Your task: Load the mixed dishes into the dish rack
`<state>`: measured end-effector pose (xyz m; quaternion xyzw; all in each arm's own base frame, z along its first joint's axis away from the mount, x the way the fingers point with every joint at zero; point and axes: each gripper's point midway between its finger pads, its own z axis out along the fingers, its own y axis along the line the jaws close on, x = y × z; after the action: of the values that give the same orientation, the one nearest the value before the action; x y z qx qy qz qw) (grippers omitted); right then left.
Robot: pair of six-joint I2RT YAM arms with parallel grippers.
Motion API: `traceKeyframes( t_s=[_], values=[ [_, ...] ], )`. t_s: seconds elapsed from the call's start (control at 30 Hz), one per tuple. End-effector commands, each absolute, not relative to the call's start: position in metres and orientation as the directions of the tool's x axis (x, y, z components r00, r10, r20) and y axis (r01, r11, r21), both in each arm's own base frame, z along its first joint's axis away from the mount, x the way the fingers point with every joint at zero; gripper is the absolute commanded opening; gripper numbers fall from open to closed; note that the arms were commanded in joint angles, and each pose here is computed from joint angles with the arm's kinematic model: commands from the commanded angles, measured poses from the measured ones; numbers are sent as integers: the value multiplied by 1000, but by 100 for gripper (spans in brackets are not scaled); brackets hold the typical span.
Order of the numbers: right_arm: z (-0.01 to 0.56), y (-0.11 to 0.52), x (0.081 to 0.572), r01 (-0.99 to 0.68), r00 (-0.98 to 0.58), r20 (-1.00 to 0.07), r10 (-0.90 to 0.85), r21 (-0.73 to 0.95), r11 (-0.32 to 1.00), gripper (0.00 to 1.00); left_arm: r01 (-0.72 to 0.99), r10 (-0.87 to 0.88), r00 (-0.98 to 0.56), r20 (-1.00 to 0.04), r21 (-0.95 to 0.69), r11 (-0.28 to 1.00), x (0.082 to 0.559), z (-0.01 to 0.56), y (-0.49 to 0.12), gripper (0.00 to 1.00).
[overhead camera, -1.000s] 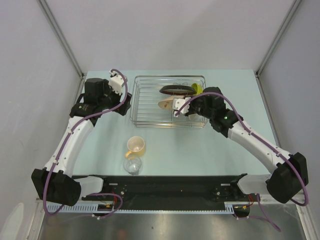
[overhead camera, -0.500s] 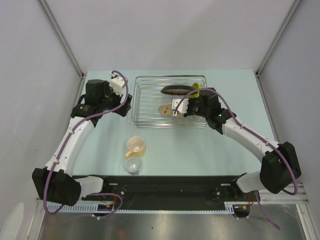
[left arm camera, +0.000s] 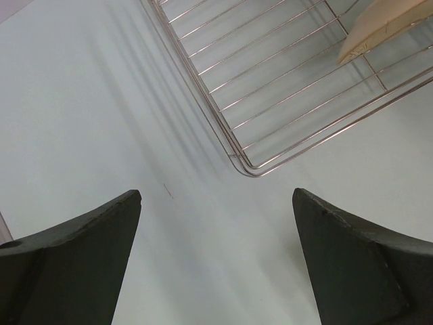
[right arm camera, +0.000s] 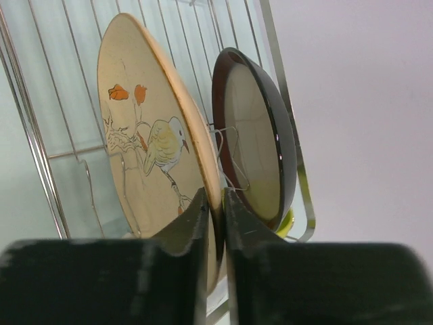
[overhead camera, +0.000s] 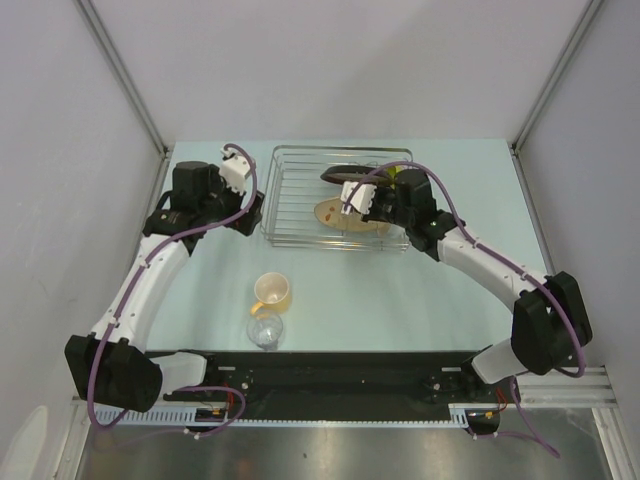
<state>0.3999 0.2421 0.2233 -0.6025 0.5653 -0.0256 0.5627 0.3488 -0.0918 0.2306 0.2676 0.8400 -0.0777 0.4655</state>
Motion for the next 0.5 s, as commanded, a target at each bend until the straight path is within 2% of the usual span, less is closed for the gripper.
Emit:
traceKeyframes(
  t_s=[0.0, 0.1, 0.2, 0.23, 0.3, 0.33, 0.47],
  values=[
    [271, 228, 428, -526, 309, -680, -665, -705, 476, 22, 530, 363, -399, -842, 111, 840, 352, 234, -94, 99],
    [277, 223, 427, -509, 304, -688, -659, -702, 498, 28, 529, 360, -398, -844, 110, 842, 353, 235, -94, 99],
    [281, 220, 423, -501, 300, -693, -656, -699, 510, 42, 526, 363, -389, -847, 120, 842, 353, 238, -93, 99],
    [285, 218, 420, -499, 301, -698, -650, -696, 516, 66, 522, 364, -390, -846, 123, 844, 354, 238, -92, 99],
    [287, 217, 415, -507, 284, -720, -633, -673, 538, 82, 524, 368, -390, -844, 125, 842, 353, 237, -92, 99],
    [290, 216, 413, -506, 278, -731, -623, -663, 552, 99, 523, 369, -391, -843, 126, 843, 353, 236, -91, 99],
    [318, 209, 395, -480, 273, -788, -551, -608, 632, 100, 520, 372, -395, -840, 129, 844, 352, 234, -90, 99]
  ],
)
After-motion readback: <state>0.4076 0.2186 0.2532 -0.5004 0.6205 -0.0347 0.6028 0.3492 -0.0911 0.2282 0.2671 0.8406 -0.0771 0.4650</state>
